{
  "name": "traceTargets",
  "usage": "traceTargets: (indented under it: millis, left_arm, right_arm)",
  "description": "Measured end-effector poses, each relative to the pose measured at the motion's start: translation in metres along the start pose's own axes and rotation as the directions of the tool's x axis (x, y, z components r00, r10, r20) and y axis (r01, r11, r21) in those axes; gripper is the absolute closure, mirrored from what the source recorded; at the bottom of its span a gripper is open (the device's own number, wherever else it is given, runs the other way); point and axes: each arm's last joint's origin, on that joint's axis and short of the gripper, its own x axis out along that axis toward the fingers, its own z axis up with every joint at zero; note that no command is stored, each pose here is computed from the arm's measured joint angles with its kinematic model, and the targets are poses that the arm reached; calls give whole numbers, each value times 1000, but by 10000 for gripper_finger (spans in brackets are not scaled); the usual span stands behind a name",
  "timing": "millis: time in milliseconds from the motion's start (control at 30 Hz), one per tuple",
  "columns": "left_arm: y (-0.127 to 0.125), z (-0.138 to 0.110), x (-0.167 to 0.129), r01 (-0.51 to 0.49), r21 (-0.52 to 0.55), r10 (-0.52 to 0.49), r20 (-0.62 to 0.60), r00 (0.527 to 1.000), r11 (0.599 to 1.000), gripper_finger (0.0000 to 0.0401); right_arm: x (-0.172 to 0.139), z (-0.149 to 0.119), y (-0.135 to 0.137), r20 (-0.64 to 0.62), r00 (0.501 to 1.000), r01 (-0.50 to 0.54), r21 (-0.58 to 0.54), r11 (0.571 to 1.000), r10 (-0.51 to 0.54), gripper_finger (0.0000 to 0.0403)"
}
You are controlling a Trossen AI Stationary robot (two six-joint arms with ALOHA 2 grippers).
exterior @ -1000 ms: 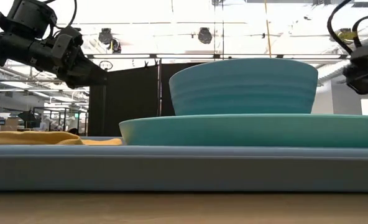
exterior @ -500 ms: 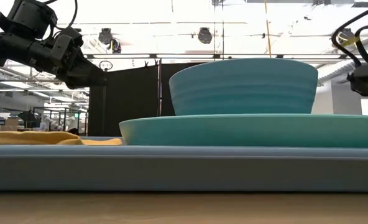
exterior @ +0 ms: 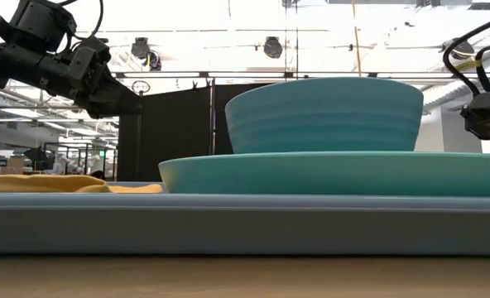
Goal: Set up tray
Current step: Put the orange fork on the yellow napkin
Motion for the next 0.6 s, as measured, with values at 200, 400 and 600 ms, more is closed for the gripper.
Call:
traceTargets:
  millis: [200,400,600]
  left_arm:
    - [0,0,0,0,-1,0,0,1000,1000,126]
    - [0,0,0,0,-2,0,0,1000,1000,125]
    - [0,0,0,0,-2,0,0,1000,1000,124]
  right_arm:
    - [-3,0,5,-10,997,-81,4,997,81,307]
    - [-4,2,4,51,994,-101,-12,995,101,307]
    - [5,3,-6,79,994,-81,9,997,80,316]
